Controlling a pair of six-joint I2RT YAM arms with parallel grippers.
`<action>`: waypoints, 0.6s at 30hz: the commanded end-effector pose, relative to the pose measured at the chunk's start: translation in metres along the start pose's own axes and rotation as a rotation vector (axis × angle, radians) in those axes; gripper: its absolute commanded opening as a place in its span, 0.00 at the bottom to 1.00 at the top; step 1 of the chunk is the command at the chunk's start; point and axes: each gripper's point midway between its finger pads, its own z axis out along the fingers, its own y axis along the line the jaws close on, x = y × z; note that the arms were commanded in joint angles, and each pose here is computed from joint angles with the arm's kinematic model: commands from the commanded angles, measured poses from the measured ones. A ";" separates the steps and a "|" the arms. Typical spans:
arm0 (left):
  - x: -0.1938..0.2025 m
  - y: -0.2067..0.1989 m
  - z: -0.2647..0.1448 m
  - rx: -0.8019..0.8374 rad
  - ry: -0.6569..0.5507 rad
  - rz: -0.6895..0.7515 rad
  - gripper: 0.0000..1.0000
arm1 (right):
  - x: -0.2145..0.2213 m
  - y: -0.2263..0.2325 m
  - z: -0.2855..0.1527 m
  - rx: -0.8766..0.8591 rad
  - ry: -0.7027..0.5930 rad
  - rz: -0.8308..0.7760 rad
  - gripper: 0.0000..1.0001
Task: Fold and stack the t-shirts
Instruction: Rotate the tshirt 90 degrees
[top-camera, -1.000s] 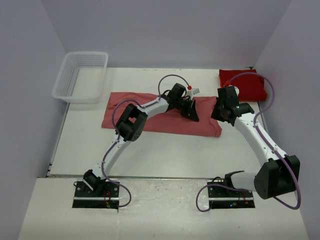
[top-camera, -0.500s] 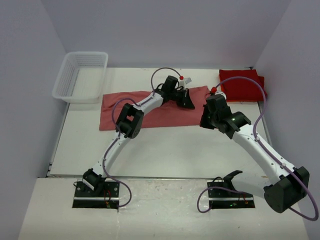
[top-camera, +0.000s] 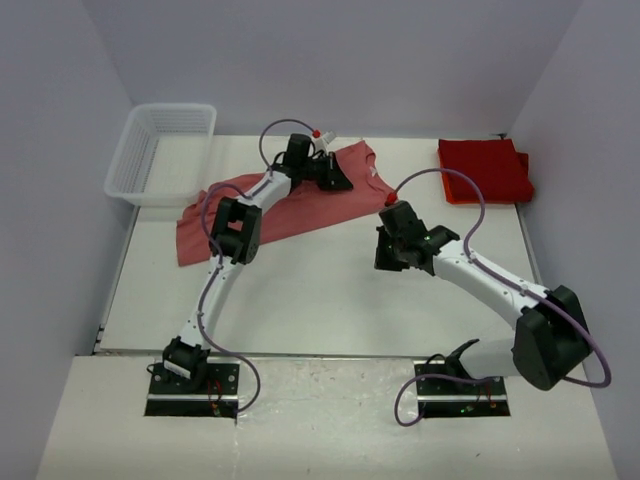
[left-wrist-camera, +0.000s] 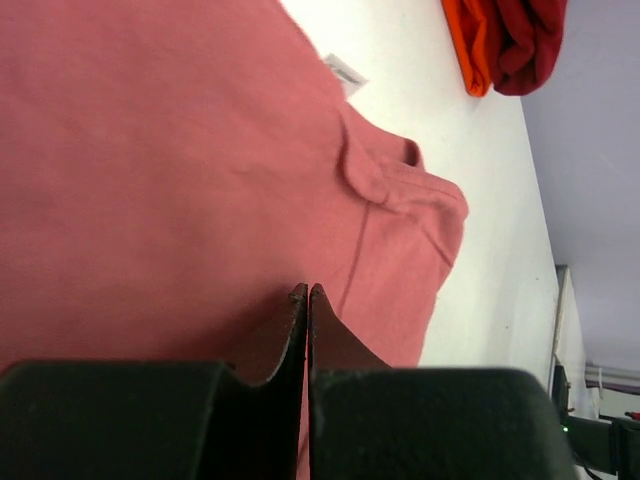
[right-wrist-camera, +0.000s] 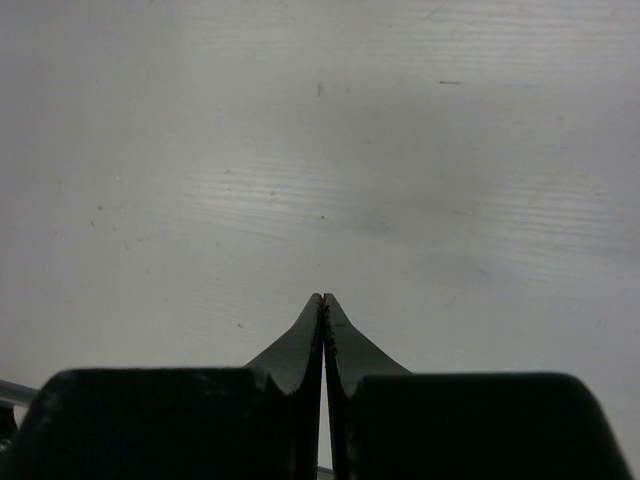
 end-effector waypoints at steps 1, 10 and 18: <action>-0.024 -0.094 -0.006 0.136 -0.018 0.138 0.00 | -0.008 0.038 0.006 -0.109 -0.020 -0.016 0.00; -0.006 -0.142 0.000 0.093 0.022 0.236 0.08 | -0.001 0.034 0.015 -0.057 -0.013 -0.042 0.00; -0.055 -0.113 -0.097 -0.563 -0.156 0.302 0.11 | 0.002 0.023 0.007 -0.037 -0.040 -0.041 0.00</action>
